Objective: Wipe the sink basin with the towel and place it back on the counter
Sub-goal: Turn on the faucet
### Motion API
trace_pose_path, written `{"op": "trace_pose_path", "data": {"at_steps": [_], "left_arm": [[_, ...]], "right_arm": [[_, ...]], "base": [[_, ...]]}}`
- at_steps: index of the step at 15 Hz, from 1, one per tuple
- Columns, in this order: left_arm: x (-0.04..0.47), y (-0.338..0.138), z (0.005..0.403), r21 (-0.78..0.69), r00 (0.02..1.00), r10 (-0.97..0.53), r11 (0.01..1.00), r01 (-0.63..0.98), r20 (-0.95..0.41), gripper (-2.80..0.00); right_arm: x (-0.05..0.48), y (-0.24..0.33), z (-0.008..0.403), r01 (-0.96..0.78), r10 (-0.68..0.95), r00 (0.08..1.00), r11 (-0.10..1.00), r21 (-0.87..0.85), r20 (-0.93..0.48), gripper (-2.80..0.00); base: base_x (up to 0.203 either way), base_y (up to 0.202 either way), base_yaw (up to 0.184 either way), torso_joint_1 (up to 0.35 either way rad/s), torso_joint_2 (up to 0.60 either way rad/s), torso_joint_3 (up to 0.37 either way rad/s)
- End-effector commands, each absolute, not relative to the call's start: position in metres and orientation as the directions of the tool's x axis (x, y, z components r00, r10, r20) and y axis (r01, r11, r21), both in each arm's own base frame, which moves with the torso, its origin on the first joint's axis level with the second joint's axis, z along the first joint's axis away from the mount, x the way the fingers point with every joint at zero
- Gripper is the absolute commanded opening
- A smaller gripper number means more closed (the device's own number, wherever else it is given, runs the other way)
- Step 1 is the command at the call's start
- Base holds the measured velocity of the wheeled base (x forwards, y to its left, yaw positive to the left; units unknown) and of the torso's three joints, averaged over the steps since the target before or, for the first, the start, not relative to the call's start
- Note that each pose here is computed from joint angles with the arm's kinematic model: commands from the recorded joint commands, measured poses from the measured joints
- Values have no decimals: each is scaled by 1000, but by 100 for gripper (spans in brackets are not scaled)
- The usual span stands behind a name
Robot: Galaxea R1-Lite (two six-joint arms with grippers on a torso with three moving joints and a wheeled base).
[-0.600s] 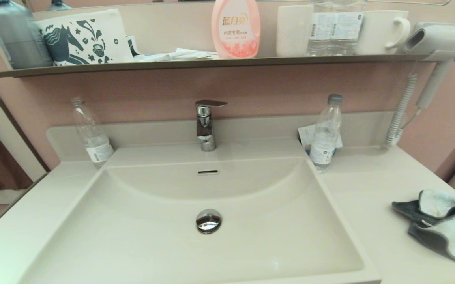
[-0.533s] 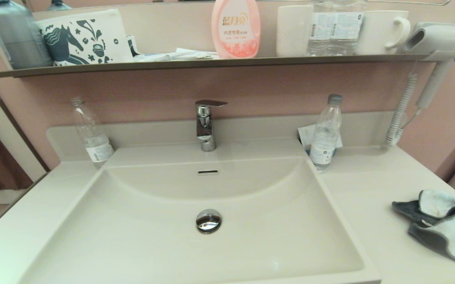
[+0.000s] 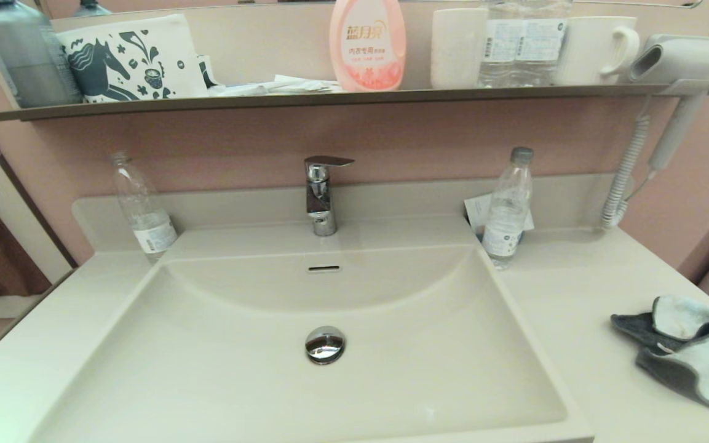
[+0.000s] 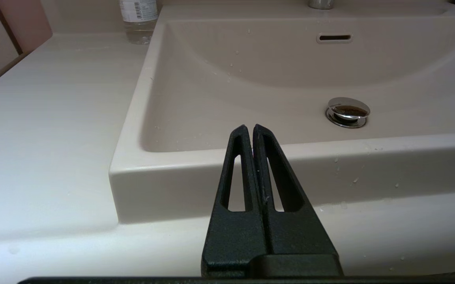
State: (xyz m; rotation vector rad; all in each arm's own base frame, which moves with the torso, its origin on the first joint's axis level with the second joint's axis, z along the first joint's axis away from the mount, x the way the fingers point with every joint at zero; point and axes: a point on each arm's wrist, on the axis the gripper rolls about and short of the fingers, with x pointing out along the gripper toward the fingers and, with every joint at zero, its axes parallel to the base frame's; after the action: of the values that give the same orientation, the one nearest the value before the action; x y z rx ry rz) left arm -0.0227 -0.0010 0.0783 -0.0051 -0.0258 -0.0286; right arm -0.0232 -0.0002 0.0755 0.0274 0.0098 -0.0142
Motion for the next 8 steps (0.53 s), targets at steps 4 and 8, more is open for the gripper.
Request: {"op": "trace_pose_path", "data": {"at_steps": [4, 8], "left_arm": [[-23, -1, 78, -2, 999, -29, 1000, 29, 26, -280], [-28, -1, 96, 9, 996, -41, 999, 40, 77, -280]], "right_arm": [[-23, 0, 76, 14, -14, 1000, 1000, 27, -9, -280], [-23, 0, 76, 14, -14, 1000, 1000, 27, -9, -280]], "base": [[0, 0, 0, 0, 0, 0], [0, 0, 0, 0, 0, 0]]}}
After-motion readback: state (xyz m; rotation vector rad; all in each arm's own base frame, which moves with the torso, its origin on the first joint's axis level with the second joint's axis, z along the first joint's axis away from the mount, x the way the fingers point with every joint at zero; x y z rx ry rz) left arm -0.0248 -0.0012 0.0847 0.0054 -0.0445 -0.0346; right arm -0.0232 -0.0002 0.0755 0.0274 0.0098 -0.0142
